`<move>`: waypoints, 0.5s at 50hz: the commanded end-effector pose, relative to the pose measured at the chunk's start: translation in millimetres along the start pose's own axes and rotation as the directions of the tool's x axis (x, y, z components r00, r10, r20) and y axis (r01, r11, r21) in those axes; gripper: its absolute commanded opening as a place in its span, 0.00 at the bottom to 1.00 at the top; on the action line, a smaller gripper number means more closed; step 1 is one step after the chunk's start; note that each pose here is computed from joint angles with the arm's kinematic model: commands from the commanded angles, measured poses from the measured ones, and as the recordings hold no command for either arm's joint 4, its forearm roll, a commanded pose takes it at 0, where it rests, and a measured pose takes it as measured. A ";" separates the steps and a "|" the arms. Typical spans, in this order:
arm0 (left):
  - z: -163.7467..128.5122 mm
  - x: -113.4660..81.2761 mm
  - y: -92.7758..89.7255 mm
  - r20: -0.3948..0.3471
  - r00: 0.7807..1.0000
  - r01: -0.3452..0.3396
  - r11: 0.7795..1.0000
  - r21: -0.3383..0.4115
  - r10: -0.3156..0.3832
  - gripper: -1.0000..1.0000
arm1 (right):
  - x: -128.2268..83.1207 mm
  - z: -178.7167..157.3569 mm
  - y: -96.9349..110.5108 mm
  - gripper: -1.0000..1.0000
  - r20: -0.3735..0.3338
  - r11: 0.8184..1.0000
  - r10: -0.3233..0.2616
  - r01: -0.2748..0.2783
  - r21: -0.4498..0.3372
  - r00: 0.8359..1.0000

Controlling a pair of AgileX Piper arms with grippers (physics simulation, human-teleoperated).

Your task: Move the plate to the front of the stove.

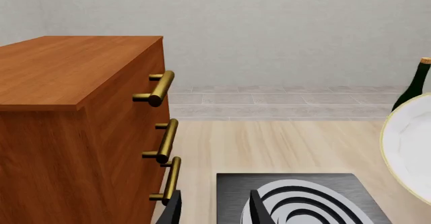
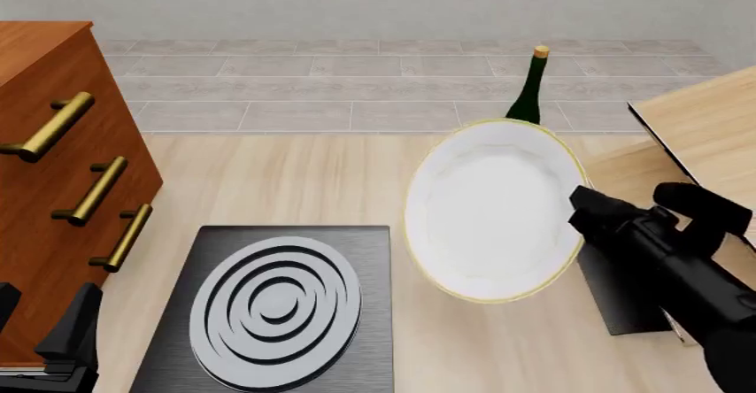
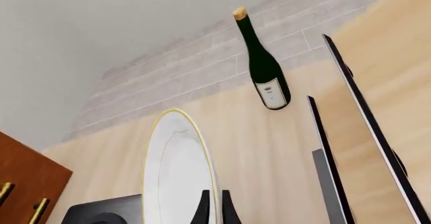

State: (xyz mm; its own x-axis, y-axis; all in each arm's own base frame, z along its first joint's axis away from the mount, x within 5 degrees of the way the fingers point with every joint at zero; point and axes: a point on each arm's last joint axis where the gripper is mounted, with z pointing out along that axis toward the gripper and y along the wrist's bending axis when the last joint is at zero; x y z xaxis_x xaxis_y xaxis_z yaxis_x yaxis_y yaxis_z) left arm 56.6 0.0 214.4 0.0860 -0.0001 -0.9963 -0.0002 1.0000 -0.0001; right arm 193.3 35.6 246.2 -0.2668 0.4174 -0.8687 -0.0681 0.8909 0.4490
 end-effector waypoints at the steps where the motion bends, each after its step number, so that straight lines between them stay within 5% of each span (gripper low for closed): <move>1: 0.0 0.0 0.0 0.000 1.000 0.000 1.000 0.000 0.000 1.00 | -20.8 21.8 11.9 0.00 0.019 0.999 0.038 -0.038 -0.014 0.999; 25: 0.0 0.0 0.0 0.000 1.000 0.000 1.000 0.000 0.000 1.00 | -41.5 87.1 31.9 0.00 -0.015 0.990 0.139 -0.140 -0.026 0.990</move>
State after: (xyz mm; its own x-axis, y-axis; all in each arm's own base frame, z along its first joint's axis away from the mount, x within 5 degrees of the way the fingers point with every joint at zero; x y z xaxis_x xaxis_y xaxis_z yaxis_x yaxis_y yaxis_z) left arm 56.6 0.0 214.4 0.0859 -0.0001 -0.9963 -0.0001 1.0000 -0.0001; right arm 257.9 52.8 273.0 -0.2800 0.4851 -0.8284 -0.0641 0.8515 0.5203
